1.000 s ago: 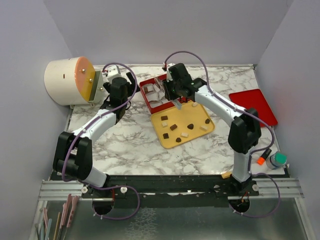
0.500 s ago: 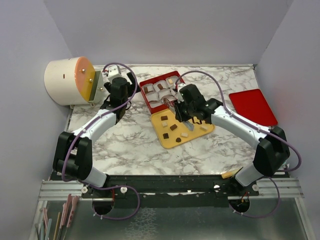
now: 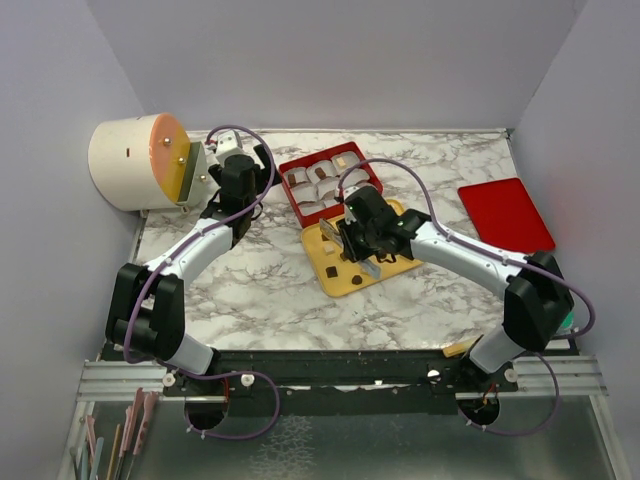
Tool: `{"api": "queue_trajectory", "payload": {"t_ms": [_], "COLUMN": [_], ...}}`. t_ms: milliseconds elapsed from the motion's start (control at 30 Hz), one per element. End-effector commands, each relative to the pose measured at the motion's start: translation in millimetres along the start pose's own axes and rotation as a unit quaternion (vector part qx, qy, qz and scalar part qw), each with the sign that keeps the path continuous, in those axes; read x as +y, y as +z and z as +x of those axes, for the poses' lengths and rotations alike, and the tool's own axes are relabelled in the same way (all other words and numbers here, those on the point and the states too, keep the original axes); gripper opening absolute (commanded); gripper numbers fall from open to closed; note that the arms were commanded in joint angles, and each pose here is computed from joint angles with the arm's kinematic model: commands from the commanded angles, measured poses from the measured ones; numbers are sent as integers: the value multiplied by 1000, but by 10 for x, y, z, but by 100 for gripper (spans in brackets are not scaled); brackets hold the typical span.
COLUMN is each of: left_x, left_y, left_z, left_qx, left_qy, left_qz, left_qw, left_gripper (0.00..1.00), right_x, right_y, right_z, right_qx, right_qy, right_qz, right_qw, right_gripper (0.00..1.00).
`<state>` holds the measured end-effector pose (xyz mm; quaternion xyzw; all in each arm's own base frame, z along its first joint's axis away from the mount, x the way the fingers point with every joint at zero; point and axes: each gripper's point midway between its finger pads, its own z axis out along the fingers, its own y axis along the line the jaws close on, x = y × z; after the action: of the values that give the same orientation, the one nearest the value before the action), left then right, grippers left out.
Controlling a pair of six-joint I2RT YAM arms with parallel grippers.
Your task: Pack the chocolate
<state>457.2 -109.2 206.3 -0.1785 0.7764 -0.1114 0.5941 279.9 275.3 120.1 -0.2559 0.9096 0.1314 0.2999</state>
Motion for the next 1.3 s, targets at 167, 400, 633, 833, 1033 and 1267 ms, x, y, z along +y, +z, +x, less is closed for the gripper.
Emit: {"api": "queue_trajectory", "payload": {"t_ms": [167,400,633,833,1033,1267], "left_x": [-47,-46,-38,-34,-31,-26], "left_y": [23,28,32,28,18,12], "left_z": [29,31,37,43,47,53], "left_qx": [2,1,2,3,3,4], "left_qy": [-3,-3,-1,0,1,1], "left_qz": [11,10,9,9,9,9], "left_qw": [1000,1000,1000,1000,1000,1000], "left_gripper": [93,93,93,93,93,93], "right_x": [99,98,-11,-118,-208,-305], "right_y": [198,283,288,225,154,84], "right_z": [74,80,108,99,95,124], "right_qx": [23,33,39,33,27,25], "right_qy": [3,0,3,11,13,16], "right_qz": [-11,-7,25,56,80,106], "right_qw": [1000,999,999,998,996,994], "right_gripper": [24,24,24,24,24,24]}}
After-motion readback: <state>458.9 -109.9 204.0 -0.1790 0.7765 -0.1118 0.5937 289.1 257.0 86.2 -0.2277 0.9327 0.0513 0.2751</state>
